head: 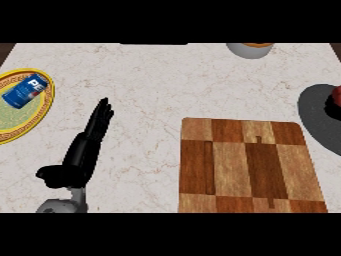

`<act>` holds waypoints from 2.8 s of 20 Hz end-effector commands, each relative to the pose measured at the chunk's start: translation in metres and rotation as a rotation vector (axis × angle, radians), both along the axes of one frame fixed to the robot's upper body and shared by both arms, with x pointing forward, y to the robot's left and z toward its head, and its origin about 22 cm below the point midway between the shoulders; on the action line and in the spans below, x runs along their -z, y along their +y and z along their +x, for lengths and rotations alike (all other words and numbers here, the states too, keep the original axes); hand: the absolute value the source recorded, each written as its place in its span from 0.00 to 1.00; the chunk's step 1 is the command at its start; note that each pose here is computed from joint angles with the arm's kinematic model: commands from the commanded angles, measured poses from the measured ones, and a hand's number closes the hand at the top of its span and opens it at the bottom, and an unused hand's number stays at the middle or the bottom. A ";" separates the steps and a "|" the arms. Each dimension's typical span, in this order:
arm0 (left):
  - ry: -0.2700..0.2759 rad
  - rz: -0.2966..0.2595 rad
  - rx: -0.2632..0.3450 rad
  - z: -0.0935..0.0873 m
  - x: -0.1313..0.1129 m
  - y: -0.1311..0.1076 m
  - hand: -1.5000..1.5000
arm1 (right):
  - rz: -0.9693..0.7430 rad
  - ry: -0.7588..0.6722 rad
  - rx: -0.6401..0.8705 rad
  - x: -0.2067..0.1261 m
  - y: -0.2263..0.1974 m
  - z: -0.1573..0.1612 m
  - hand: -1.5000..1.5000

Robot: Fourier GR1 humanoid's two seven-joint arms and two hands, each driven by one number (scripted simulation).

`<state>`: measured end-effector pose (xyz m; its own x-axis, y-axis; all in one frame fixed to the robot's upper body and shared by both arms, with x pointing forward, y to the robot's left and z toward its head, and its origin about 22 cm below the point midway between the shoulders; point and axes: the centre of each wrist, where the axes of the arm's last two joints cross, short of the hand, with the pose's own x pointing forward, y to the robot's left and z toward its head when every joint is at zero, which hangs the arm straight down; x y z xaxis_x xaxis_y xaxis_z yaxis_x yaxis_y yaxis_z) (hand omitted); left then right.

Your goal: Pick the bell pepper from the cutting board and place it in the pan

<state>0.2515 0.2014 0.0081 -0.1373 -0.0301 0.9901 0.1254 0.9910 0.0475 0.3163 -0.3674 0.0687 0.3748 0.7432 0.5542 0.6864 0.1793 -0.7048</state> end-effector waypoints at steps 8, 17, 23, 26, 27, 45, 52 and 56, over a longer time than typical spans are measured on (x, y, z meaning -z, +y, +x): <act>-0.011 -0.001 0.026 -0.001 -0.005 -0.011 0.50 | 0.007 -0.073 0.034 0.015 -0.082 0.030 1.00; -0.012 -0.001 0.062 -0.001 -0.005 -0.008 0.50 | 0.366 0.375 -0.139 0.043 -0.099 0.016 0.00; -0.008 -0.010 0.045 -0.005 -0.008 -0.012 0.50 | 0.354 0.155 -0.187 0.027 -0.096 0.030 0.00; -0.026 -0.007 0.005 0.006 0.003 -0.007 0.50 | 0.387 -0.031 -0.206 0.031 -0.091 0.031 0.00; -0.016 0.003 0.031 -0.002 -0.001 -0.015 0.50 | 0.387 -0.047 -0.200 0.024 -0.103 0.025 0.00; 0.020 0.013 -0.023 -0.001 0.001 0.009 0.50 | 0.697 -0.158 -0.524 0.050 -0.191 -0.094 0.00; 0.012 -0.005 -0.026 -0.011 0.004 0.006 0.50 | 0.673 -0.141 -0.550 0.071 -0.177 -0.114 0.00; 0.016 0.005 0.006 -0.025 -0.010 0.016 0.50 | 0.649 -0.120 -0.553 0.069 -0.183 -0.142 0.00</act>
<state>0.2362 0.2050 0.0092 -0.1251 -0.0313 0.9917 0.1143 0.9924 0.0457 0.1933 -0.5502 -0.0005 -0.0409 0.3115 0.9494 0.4550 0.8518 -0.2598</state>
